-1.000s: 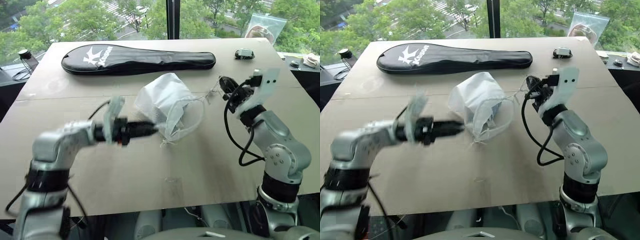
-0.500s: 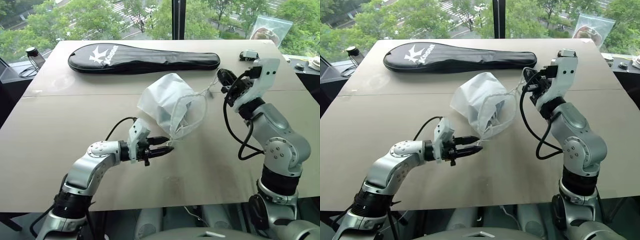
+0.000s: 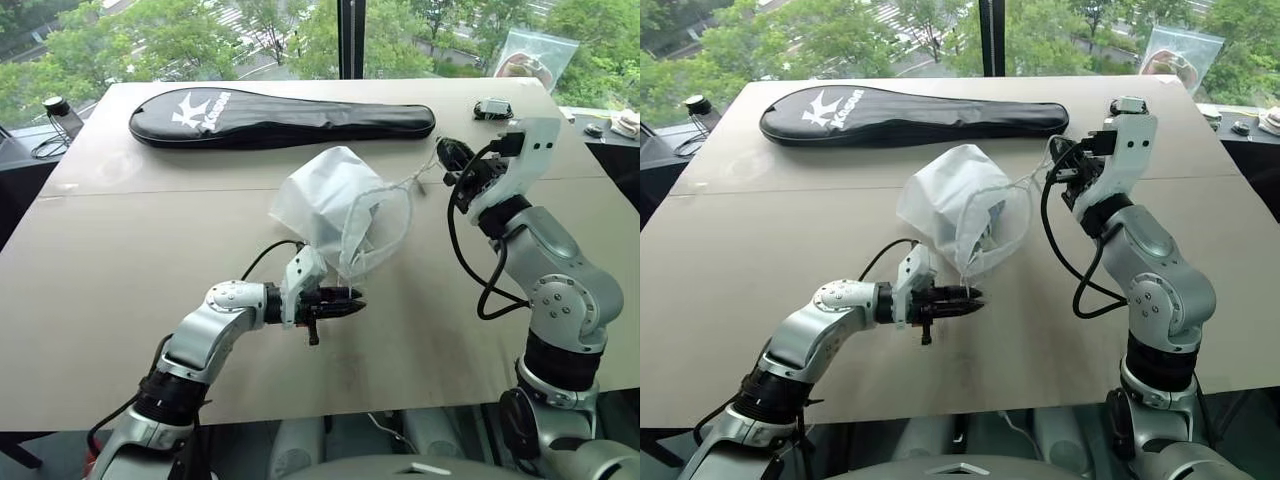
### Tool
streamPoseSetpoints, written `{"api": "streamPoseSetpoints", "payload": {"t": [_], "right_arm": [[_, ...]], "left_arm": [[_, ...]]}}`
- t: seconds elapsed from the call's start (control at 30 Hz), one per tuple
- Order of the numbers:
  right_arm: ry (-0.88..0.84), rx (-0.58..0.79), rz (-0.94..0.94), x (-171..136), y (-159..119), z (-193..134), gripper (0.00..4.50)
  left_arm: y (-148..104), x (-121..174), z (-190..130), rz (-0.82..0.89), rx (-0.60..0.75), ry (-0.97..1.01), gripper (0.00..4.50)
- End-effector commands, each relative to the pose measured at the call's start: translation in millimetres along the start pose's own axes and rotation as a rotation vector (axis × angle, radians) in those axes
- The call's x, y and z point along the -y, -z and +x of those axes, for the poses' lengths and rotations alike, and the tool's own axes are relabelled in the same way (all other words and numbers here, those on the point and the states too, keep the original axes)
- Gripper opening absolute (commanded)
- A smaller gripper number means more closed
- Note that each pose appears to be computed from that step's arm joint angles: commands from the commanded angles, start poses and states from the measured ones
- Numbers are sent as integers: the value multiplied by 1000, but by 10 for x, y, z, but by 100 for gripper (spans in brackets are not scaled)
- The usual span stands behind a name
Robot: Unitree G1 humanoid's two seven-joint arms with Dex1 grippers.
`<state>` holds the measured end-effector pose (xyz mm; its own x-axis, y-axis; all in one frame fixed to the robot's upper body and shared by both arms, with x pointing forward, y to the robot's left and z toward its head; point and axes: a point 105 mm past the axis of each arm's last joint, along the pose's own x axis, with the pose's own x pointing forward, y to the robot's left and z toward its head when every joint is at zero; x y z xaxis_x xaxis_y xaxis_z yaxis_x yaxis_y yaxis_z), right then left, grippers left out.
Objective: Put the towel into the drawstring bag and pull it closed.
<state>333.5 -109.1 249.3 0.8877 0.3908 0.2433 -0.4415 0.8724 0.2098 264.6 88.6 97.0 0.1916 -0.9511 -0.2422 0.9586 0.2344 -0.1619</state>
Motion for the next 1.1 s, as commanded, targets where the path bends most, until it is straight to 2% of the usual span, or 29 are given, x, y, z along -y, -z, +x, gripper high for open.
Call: {"api": "streamPoseSetpoints", "payload": {"t": [0.03, 0.17, 0.3, 0.33, 0.4, 0.43, 0.53, 0.6, 0.73, 0.8, 0.93, 1.1], "right_arm": [[-34, 175, 22, -46, -463, -1, 0], [-65, 288, 51, -30, -826, -4, 0], [-71, 436, -91, -122, -1362, 53, 0], [-73, 460, -116, -144, -1458, 67, 0], [-55, 486, -186, -138, -1574, 89, 0], [-45, 491, -216, -126, -1596, 94, 0], [-4, 511, -281, -49, -1670, 47, 0], [41, 520, -322, 13, -1699, -7, 0], [305, 534, -446, 369, -1785, -210, 0], [453, 543, -448, 604, -1831, -328, 0], [614, 541, -471, 882, -1869, -490, 0], [636, 555, -510, 929, -1941, -552, 0]], "left_arm": [[-555, -106, -399, -26, 188, -66, 4], [-1129, -319, -850, -78, 403, -201, 4], [-2115, -390, -1482, -84, 826, -199, 4], [-2266, -399, -1571, -73, 885, -205, 4], [-2400, -467, -1642, -40, 905, -268, 4], [-2412, -501, -1646, -27, 893, -300, 4], [-2223, -849, -1638, 57, 704, -587, 4], [-2130, -996, -1698, 75, 660, -704, 4], [-1900, -1385, -2083, 58, 651, -1085, 4], [-1753, -1518, -2303, 55, 628, -1262, 4], [-1622, -1629, -2519, 22, 649, -1403, 4], [-1660, -1651, -2544, 62, 647, -1404, 4]]}}
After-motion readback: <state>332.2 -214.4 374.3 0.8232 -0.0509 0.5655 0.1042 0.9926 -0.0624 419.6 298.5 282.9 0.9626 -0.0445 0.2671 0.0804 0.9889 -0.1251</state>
